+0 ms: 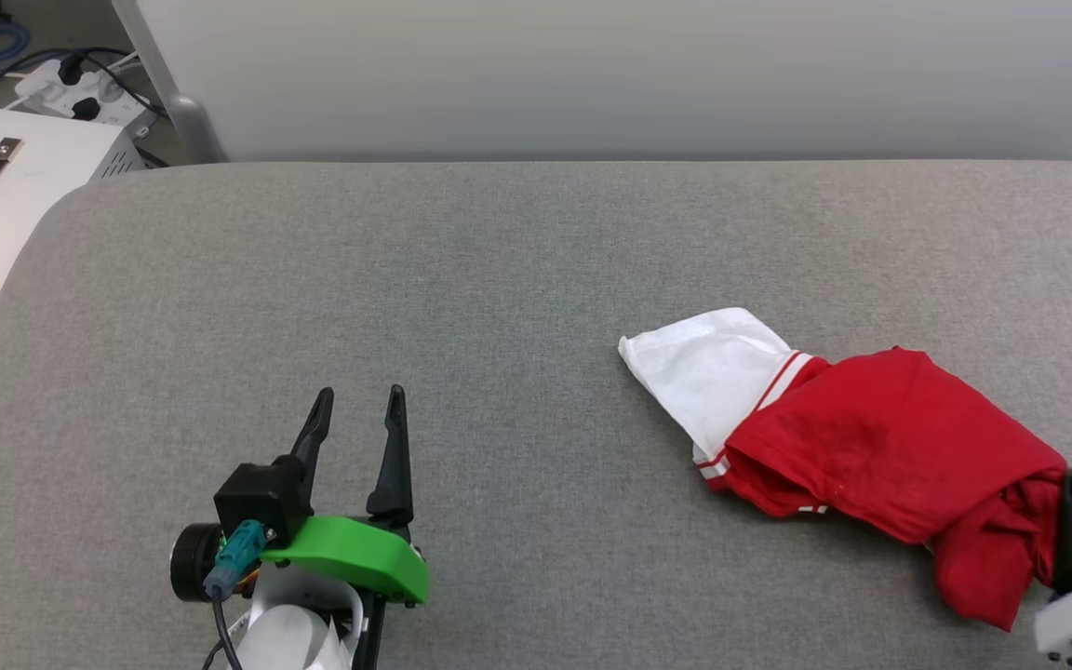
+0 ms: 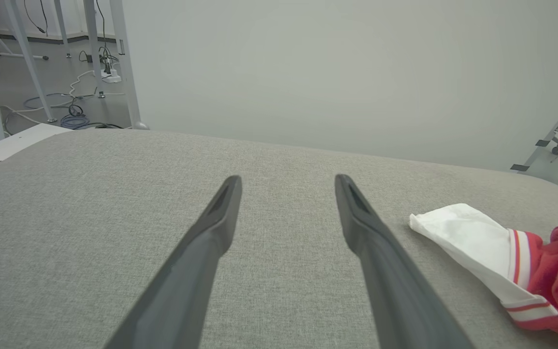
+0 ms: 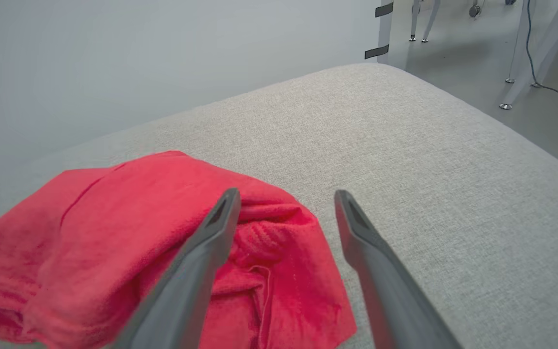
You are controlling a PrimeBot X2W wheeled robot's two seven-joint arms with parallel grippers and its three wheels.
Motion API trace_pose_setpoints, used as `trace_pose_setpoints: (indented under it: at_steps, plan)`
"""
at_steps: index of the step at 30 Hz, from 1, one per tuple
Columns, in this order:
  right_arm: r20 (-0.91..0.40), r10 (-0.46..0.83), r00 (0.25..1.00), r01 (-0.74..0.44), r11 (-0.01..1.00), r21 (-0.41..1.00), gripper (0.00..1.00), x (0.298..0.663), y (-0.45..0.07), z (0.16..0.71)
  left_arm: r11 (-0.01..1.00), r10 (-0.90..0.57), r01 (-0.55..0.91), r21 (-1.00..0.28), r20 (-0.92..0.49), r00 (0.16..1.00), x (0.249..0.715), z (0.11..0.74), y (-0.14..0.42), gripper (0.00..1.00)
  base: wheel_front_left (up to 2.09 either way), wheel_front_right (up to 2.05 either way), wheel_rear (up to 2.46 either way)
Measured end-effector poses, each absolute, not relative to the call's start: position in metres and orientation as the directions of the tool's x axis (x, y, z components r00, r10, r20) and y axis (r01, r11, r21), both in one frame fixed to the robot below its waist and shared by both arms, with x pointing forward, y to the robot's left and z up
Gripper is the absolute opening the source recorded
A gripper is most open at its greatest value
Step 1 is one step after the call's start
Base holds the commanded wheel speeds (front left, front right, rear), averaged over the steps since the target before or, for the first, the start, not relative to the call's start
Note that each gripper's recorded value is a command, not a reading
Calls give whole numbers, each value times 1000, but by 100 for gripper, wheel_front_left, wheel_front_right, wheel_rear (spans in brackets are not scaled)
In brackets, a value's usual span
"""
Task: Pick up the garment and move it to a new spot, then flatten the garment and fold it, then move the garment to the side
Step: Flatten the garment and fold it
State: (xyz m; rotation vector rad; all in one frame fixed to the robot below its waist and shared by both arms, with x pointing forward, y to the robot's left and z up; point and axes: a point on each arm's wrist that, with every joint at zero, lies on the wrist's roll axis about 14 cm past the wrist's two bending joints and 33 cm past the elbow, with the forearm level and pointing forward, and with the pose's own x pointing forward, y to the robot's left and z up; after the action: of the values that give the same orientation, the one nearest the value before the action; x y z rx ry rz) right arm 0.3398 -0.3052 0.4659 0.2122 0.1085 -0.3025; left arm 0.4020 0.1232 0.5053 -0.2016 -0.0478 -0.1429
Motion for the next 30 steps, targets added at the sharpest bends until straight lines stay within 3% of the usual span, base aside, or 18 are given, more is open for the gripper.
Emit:
trace_pose_setpoints:
  at_steps: [6,12,19,25,26,27,28,30]
  plan:
    - [-232,-61,971,91,989,120,100,359,-253,473,969,-141,150,-196,61,988,401,505,122,100,0,0,0]
    - [-437,167,884,-183,983,5,100,357,-198,459,971,-131,138,-196,44,990,400,499,125,100,0,0,0]
    - [-574,242,782,-338,939,-64,100,350,-178,436,973,-113,114,-201,19,993,400,491,131,100,0,0,0]
    - [-632,226,741,-377,919,-113,100,361,-182,419,974,-101,98,-206,-7,995,402,481,134,100,0,0,0]
    - [-638,225,736,-382,917,-118,76,363,-183,417,974,-100,96,-207,-11,995,403,480,135,100,0,0,0]
    - [-643,225,732,-386,915,-119,42,365,-182,415,974,-98,93,-208,-14,995,403,479,135,100,0,0,0]
    - [-645,224,730,-387,914,-120,0,367,-182,413,974,-97,92,-209,-16,995,404,478,135,100,0,0,0]
    - [-645,224,730,-388,914,-122,0,371,-183,412,973,-95,90,-213,-16,995,406,478,135,100,0,0,0]
